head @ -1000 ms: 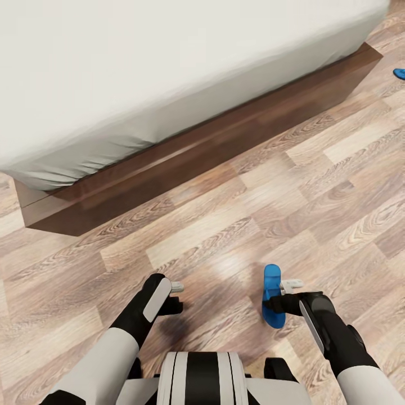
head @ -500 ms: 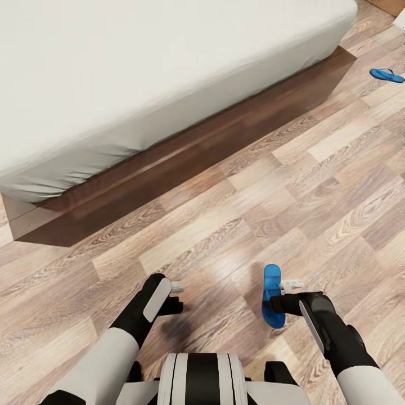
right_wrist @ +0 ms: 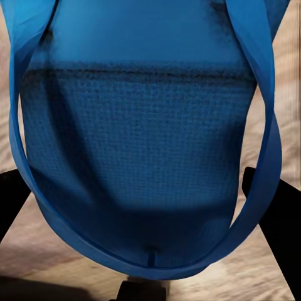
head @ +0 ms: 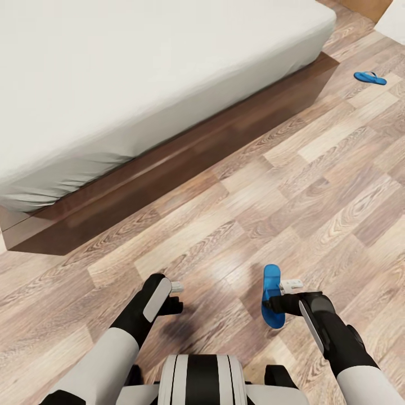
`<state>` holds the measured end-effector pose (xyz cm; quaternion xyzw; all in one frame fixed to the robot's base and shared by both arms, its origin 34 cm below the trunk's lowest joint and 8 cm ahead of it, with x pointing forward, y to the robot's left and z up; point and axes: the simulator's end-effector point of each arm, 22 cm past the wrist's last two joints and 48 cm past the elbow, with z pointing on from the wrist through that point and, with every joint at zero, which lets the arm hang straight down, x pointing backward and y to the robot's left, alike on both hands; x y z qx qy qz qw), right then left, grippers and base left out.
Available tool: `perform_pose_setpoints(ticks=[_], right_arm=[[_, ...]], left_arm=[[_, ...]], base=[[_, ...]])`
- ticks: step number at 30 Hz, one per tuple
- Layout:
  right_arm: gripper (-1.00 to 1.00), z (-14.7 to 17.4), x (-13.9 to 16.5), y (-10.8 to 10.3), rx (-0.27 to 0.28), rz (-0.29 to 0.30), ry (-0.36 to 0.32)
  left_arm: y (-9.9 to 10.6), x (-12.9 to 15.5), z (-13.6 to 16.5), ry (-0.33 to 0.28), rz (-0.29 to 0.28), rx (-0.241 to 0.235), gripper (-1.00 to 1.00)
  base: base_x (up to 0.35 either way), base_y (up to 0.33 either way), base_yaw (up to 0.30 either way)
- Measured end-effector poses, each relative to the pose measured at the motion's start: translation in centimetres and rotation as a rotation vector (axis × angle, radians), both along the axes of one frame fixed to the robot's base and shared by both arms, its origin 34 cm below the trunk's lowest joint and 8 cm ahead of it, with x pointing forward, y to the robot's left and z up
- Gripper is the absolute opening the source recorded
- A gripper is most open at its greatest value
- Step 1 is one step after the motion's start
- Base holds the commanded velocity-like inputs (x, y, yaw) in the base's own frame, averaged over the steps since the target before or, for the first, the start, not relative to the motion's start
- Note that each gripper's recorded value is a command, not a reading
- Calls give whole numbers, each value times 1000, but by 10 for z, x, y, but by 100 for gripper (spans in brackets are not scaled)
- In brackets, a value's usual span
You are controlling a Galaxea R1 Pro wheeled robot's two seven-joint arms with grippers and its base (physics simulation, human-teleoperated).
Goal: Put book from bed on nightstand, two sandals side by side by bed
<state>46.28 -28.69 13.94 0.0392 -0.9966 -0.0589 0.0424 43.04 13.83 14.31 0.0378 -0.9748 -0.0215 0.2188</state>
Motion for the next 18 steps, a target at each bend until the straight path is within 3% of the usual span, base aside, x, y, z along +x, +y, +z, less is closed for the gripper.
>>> perform_pose_setpoints(ticks=[18], right_arm=[[-100, 4, 5, 1, 4, -2, -11]], left_arm=[[0, 4, 3, -11, 0, 0, 100]], base=[[0, 0, -13]])
